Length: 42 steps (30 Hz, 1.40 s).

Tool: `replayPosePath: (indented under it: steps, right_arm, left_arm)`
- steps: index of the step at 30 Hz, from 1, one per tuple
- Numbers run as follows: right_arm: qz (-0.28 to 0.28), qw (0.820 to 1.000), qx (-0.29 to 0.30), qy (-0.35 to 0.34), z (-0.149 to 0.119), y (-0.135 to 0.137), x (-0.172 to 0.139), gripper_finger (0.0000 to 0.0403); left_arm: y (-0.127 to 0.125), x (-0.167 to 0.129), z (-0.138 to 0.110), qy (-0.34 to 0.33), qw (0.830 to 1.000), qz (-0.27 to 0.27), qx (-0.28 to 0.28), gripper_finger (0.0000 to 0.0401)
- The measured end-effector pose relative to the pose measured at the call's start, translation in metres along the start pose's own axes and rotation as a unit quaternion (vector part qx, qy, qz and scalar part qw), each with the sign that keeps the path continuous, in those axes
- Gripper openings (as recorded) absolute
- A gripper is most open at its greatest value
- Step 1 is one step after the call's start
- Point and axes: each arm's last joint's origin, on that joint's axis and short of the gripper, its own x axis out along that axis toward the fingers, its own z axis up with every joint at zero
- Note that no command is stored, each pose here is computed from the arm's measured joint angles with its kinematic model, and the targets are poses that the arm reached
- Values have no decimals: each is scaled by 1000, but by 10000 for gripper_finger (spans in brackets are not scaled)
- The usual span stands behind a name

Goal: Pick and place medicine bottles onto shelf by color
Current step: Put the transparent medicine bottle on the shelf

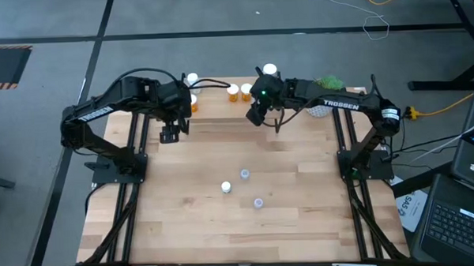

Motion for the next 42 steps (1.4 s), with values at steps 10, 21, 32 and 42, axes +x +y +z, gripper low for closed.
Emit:
replayPosePath:
  steps: [10, 21, 32, 42]
  right_arm:
    - [44, 998, 17, -50, 27, -3, -24, 284]
    - [258, 962, -88, 19, 12, 77, -85, 270]
    - [321, 931, -176, -8, -87, 171, -36, 270]
    - [220, 965, -144, -25, -147, 165, 10, 270]
  left_arm:
    - [0, 0, 0, 0, 1000, -1, -13, 279]
    - [0, 0, -1, 4, 1000, -2, -15, 279]
    - [0, 0, -1, 2, 1000, -1, -12, 279]
    - [0, 0, -1, 2, 1000, -1, -12, 279]
